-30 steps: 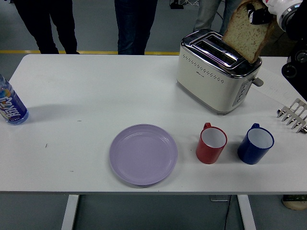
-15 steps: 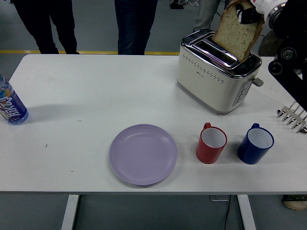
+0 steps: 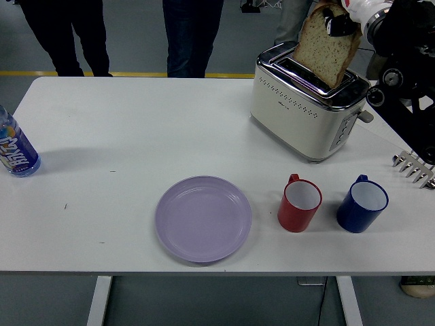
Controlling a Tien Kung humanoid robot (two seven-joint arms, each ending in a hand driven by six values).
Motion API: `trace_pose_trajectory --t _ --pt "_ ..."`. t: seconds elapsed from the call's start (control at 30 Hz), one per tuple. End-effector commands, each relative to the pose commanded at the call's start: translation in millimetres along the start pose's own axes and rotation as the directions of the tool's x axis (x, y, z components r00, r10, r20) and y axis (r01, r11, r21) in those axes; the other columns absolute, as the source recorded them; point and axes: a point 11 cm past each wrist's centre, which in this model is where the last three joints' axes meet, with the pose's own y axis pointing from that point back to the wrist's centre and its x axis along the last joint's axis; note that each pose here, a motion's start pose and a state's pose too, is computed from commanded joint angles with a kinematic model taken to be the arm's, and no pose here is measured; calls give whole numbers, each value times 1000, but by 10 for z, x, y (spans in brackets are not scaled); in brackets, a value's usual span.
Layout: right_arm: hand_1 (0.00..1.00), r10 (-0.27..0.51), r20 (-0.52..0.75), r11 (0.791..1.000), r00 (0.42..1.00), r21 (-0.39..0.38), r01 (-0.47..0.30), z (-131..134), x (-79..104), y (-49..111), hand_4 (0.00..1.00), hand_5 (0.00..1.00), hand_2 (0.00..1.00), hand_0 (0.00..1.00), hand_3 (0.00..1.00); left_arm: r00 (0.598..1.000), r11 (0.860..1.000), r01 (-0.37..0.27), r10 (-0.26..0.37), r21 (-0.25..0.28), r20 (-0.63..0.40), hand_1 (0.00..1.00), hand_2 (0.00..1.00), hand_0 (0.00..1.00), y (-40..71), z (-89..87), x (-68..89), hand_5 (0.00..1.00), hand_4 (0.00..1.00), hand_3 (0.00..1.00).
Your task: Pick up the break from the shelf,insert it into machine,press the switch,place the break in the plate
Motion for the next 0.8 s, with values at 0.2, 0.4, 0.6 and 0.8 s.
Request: trace_pose_trajectory --t 0.2,0.4,0.6,0.8 --pt "248 -1 -6 1000 1000 -1 1 -26 -22 -42 469 2 449 125 492 1000 1000 -2 2 -1 4 513 673 401 2 8 3 998 680 795" --pt "249 -4 -7 1000 1000 -7 4 -30 -58 -80 469 2 449 126 492 1000 1000 -2 2 -3 6 513 673 401 6 20 -2 998 680 794" --pt "249 -5 -9 1000 1000 -8 5 -49 -94 -110 470 2 449 124 492 1000 1000 -1 1 -3 8 512 673 401 8 26 -7 998 680 794" --pt "249 4 -17 1000 1000 -3 -4 -83 -111 -140 471 2 450 124 492 1000 1000 -1 1 -5 10 512 673 402 11 35 -14 998 679 794"
